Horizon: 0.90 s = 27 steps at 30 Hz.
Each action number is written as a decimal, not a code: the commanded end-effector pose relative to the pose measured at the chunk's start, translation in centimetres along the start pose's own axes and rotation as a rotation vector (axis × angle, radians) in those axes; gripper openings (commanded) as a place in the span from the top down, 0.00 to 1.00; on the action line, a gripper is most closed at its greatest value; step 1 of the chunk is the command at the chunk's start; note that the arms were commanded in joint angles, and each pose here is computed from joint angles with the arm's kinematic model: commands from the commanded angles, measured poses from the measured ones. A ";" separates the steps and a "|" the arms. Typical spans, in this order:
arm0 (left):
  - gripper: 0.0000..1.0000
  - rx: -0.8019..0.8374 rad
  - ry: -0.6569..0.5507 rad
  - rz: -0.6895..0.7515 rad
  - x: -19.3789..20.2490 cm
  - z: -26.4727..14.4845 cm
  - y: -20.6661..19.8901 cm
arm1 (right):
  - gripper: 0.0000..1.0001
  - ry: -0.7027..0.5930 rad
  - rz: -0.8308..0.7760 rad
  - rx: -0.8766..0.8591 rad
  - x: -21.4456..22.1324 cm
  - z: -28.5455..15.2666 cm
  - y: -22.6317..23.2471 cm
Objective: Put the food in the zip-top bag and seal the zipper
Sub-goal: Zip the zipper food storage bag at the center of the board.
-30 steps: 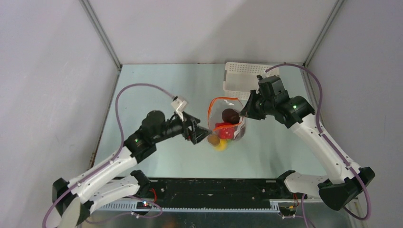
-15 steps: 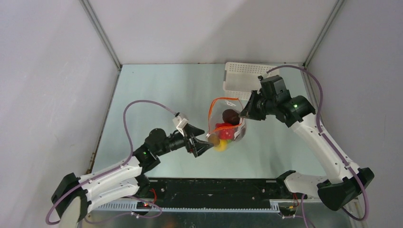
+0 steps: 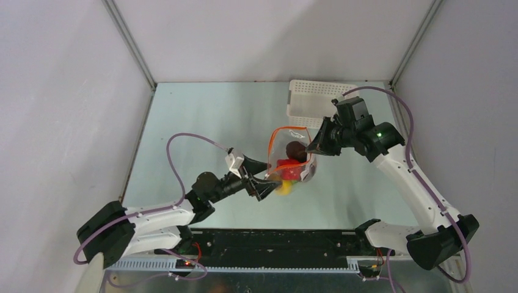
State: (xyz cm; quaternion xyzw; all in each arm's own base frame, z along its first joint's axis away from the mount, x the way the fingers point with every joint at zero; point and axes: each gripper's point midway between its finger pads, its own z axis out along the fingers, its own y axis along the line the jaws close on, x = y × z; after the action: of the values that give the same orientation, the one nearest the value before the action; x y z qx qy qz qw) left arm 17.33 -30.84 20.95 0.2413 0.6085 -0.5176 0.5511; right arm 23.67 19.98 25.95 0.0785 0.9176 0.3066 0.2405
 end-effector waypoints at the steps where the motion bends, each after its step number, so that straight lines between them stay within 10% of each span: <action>1: 0.11 0.035 -0.115 0.060 -2.2 0.1 -0.9 | 1.00 -0.011 0.029 -0.036 -0.4 -0.3 0.6; 15: 0.15 0.043 -0.086 0.049 0.0 1.3 -0.2 | 1.00 -0.003 0.070 -0.048 -0.2 -0.7 0.0; 27: 0.38 0.097 -0.106 0.021 -0.2 1.9 -1.0 | 1.00 -0.016 0.072 -0.050 -0.3 -1.1 -0.2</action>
State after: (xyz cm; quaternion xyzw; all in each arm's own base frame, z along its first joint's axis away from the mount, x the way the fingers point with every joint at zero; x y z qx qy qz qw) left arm 17.78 -32.37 19.89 0.2437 0.5845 -0.5291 0.5647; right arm 23.58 19.22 25.38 0.1088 0.9147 0.3197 0.2219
